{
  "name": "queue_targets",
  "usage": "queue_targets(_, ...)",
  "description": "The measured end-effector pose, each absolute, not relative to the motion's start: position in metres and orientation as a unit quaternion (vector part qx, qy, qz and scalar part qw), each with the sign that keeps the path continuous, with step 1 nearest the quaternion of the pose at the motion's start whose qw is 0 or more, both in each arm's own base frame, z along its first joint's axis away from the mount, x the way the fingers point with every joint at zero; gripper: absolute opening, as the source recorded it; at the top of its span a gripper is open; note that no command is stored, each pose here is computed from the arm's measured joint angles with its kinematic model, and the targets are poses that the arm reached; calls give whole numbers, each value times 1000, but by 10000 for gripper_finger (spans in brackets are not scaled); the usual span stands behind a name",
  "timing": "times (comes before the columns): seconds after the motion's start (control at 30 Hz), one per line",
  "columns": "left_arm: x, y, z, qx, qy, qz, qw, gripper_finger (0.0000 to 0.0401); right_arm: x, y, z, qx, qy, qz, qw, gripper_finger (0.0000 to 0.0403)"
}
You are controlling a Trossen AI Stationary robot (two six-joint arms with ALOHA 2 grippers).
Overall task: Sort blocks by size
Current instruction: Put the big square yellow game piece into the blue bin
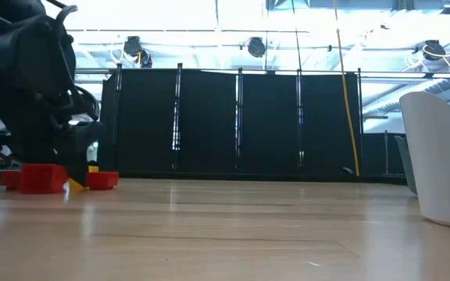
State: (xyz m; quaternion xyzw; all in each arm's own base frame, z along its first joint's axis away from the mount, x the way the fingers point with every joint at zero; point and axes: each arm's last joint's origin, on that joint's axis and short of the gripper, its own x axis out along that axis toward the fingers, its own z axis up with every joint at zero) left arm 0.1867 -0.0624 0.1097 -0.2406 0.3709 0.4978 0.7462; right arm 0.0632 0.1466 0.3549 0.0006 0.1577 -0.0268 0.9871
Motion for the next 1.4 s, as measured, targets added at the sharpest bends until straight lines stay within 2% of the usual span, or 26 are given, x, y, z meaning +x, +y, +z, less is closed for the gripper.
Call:
queue_targets(0.43,191,-54,105,-234,361,518,739,238,63,147,355,-1,158,-26,987,171)
queue_targets(0.57,193,-53,105,-225,366,512,744,196,63,147,355,-1,158,-26,987,171)
queue_targets(0.97,194,-52,106,-191,361,507,759,18,63,147,355,1,160,-26,987,171)
queue_targets(1.4,215,-58,124,-146,346,478,794,4,63,147,355,0,160,-26,987,171)
